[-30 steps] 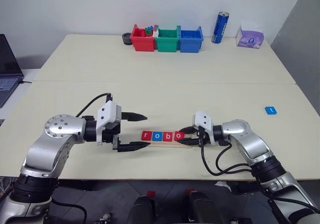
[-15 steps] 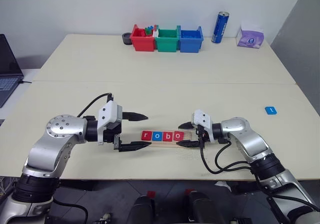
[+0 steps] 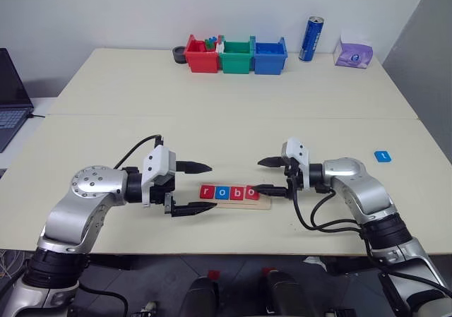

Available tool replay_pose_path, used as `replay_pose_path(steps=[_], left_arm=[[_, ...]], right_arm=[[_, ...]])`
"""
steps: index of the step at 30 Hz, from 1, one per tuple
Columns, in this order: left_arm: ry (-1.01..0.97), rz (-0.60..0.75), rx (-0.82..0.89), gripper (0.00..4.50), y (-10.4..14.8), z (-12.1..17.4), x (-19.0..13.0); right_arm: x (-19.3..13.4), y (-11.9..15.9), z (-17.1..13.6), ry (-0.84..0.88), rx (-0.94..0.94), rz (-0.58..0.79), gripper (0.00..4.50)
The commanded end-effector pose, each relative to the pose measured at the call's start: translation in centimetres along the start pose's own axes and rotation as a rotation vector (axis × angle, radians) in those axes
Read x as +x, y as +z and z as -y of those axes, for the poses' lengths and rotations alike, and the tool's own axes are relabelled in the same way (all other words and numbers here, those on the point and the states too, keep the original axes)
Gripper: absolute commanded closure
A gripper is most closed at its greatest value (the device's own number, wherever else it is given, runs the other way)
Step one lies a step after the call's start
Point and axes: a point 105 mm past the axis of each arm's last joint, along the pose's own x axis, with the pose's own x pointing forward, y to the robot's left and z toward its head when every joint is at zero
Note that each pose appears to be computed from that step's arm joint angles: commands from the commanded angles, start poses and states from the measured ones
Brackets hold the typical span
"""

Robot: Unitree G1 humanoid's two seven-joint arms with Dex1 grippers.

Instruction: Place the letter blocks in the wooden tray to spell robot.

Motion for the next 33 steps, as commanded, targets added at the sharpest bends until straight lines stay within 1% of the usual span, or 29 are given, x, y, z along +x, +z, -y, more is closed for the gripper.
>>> replay_pose_path(steps=[1, 2, 8, 9, 26, 33], left_arm=[[-0.003, 0.015, 0.047, 0.0, 0.9, -0.3, 0.0], [-0.003, 0.015, 0.048, 0.0, 1.0, -0.3, 0.0], [0.012, 0.008, 0.052, 0.0, 0.9, -0.5, -0.1], [0.014, 0.008, 0.051, 0.0, 0.9, -0.4, -0.1], [0.04, 0.003, 0.048, 0.0, 0.8, -0.6, -0.3], [0.038, 0.001, 0.045, 0.0, 0.7, -0.5, -0.2]], right_arm=[[0.0, 0.6, 0.7, -0.039, -0.068, 0.021, 1.72], [0.1, 0.3, 0.6, -0.039, -0.077, 0.012, 2.04], [1.0, -0.3, 0.1, -0.031, -0.134, -0.008, 4.31], [1.2, -0.5, -0.1, -0.023, -0.146, -0.015, 4.45], [2.4, -1.2, -1.0, 0.052, -0.338, -0.078, 4.45], [2.5, -0.5, -1.1, 0.061, -0.357, -0.055, 4.45]])
